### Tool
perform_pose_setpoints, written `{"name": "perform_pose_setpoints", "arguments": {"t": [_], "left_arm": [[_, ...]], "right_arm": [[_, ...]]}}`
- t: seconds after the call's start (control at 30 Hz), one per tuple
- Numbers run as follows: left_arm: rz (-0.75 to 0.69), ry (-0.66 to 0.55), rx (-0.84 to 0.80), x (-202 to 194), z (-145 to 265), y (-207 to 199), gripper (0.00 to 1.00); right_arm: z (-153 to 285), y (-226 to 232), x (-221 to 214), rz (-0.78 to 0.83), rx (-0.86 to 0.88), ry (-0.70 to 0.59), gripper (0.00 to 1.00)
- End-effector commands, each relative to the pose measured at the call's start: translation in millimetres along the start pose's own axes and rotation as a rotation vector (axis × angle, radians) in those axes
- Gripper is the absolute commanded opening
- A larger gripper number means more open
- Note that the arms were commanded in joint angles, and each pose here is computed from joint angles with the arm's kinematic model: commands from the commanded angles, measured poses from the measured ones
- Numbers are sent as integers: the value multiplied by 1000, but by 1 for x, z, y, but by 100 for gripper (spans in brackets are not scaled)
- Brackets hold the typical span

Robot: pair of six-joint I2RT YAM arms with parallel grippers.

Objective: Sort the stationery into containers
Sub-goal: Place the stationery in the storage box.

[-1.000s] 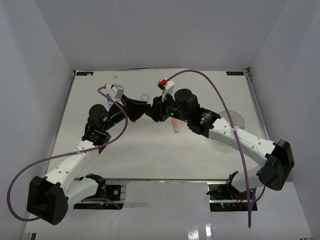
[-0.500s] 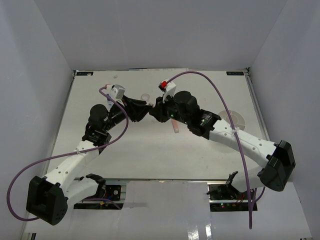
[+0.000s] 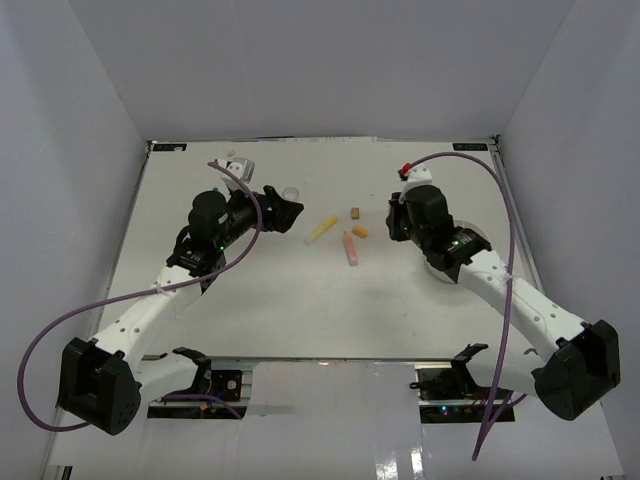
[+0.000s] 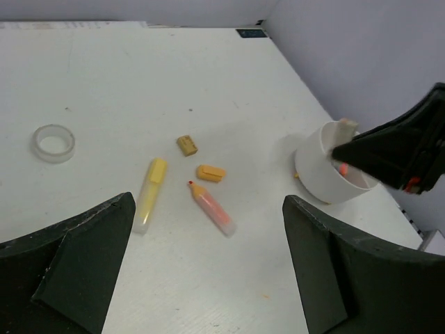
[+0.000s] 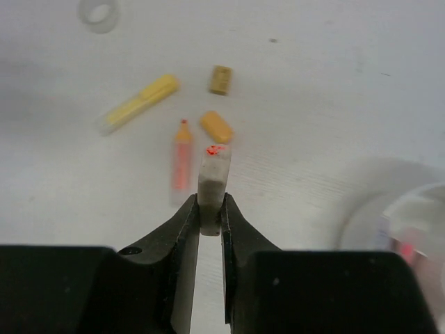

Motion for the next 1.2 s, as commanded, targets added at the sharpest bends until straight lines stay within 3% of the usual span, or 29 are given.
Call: {"name": "perform_pose_setpoints", "arguments": {"t": [0.0,0.17,0.33,0.77,1.17], "left_arm": [[-32,77,136,-7,0,23,98],[-96,131,244,-23,7,47,98],[-114,154,267,-40,12,55,98],[-182,126,375,-32,22,64,98],[-232,149,381,-40,19,61,98]], "right_arm": [[22,-60,13,-32,-214,-46,8],[47,-143,8,-141,-475,-12,8],[62,-186,2,-250,-594,-9,8],[56,-230,-12,-313,-685,86,8],[46,-236,-21,-96,-588,294,8]]}}
Point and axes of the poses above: each gripper's point midway between its finger pads, its own z axis back along the fingers, its own y axis along the line the jaws close on, x = y × z, the point moved 5 cm from there along z, back along the fingers, and after that the axes turned 3 degrees about -z, right-handed, at the moved point
